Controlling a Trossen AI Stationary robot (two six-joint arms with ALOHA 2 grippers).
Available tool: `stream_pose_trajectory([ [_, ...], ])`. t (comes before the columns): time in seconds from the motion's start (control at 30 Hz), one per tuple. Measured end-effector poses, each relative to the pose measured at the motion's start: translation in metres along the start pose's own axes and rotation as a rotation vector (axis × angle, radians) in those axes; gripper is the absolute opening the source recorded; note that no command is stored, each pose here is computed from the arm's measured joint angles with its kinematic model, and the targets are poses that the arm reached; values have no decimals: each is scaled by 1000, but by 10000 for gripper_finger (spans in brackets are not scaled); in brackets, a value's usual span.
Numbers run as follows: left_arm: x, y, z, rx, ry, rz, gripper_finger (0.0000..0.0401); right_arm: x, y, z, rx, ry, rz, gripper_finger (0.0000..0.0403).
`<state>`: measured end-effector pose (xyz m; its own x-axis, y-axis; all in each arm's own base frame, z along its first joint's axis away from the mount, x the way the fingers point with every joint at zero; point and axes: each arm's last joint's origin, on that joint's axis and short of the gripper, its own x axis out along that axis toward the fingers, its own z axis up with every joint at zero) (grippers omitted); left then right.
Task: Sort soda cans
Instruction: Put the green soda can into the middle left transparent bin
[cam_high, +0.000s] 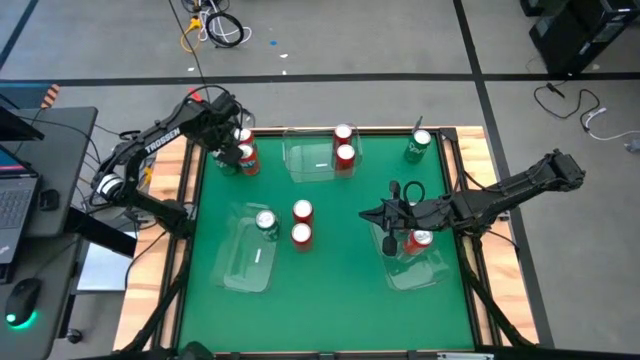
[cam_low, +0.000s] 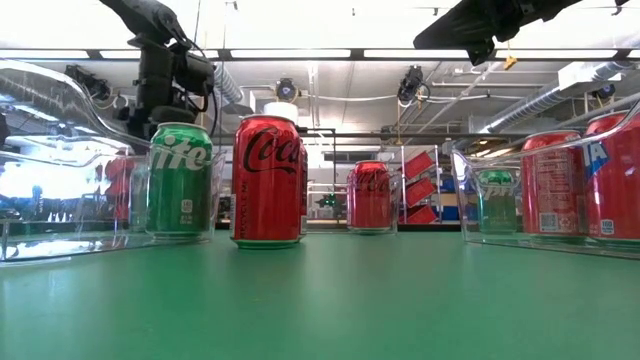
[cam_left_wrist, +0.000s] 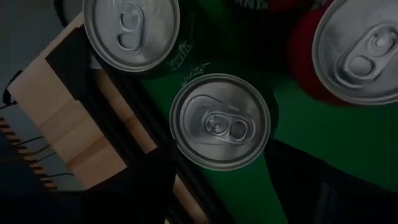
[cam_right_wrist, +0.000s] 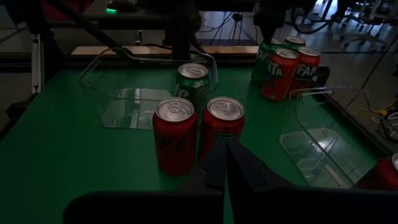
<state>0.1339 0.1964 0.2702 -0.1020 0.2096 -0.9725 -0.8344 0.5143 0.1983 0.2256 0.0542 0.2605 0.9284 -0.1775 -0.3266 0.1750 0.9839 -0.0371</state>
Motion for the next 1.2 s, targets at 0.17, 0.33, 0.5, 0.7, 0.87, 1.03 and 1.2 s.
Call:
stream_pose_trajectory([
  [0.17, -1, -1, 0, 4, -10, 42, 280, 0, 0, 0, 0, 0, 0, 5],
  [0.33, -2, -4, 3, -37, -46, 86, 330, 0, 0, 0, 0, 0, 0, 19],
  [0.5, -1, -5, 4, -20, -43, 63, 361, 0, 0, 0, 1, 1, 10, 33],
  [0.7, -1, -5, 6, -24, -68, 51, 372, 0, 1, 0, 1, 4, 30, 44],
  [0.87, -1, -7, 8, -24, -83, -7, 372, 0, 1, 0, 1, 4, 30, 46],
  [1.03, 2, -7, 7, 0, -73, -6, 372, 0, 1, 0, 1, 4, 30, 45],
  [1.2, 18, -10, 1, 18, -39, -5, 372, 0, 1, 0, 1, 4, 30, 49],
])
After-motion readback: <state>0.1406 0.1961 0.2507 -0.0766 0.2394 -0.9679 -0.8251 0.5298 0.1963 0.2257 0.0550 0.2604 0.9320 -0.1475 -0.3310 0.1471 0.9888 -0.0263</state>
